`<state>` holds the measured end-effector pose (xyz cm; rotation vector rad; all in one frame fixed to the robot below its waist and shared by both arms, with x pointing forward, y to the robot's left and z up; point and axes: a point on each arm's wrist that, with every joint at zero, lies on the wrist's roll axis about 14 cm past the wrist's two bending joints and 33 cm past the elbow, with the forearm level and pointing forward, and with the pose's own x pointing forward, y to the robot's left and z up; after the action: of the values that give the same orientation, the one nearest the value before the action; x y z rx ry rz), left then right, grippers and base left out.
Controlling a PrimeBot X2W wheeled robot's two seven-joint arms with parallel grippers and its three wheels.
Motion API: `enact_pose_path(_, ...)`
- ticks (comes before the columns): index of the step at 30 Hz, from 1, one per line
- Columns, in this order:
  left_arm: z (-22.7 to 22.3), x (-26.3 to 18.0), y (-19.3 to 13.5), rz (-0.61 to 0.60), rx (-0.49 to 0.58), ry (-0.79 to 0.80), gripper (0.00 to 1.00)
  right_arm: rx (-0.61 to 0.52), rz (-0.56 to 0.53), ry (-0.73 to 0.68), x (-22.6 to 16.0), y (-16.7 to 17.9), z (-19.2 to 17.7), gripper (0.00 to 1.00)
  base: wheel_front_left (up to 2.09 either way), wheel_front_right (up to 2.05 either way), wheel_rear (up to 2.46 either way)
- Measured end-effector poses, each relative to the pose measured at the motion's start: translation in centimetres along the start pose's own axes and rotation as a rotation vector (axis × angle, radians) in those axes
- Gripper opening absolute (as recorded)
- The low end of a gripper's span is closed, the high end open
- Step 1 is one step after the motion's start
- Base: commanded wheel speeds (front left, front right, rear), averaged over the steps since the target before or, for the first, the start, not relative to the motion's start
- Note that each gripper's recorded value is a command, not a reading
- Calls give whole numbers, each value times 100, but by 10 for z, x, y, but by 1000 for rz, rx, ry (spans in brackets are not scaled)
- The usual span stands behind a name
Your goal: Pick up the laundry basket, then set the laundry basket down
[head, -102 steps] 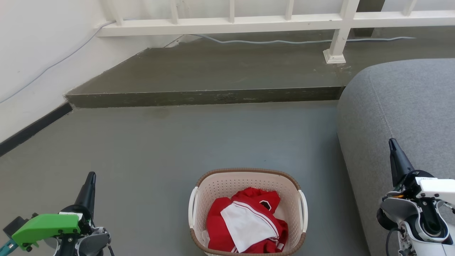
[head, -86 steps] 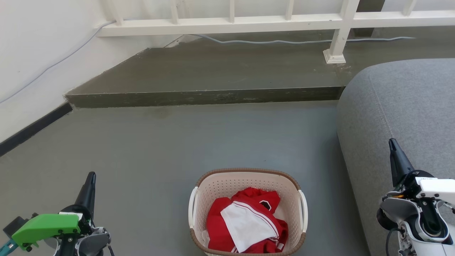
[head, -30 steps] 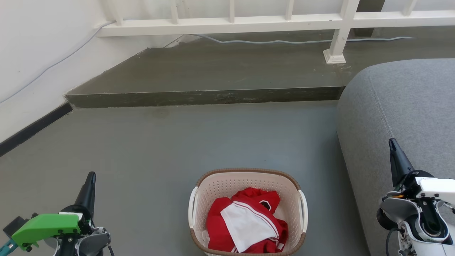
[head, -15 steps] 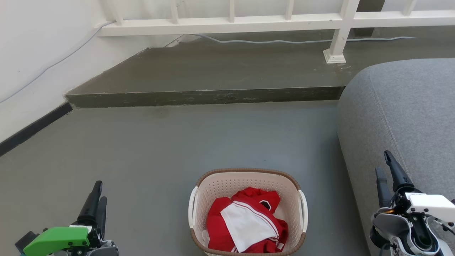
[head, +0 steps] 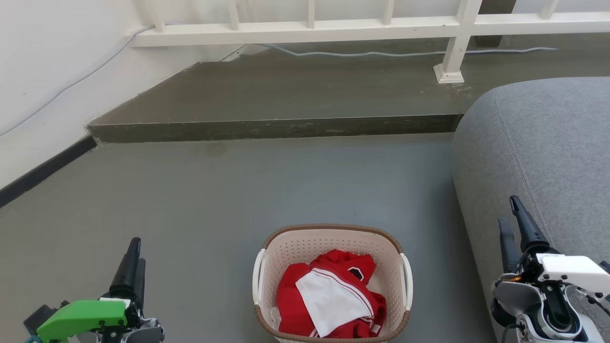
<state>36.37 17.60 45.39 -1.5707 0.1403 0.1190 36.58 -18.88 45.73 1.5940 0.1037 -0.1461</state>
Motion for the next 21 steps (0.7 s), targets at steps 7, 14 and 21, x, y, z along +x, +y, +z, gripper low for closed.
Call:
enact_pose_path(7,-3,2,-5,-16,74,2,100,-85,20,18,3,7,-6,100,0,0,0)
enact_pose_path(14,-4,4,-9,-27,187,11,100,-225,45,39,7,15,-11,100,0,0,0)
enact_pose_path(21,-7,7,-13,-39,316,20,100,-385,71,83,10,20,-22,100,0,0,0)
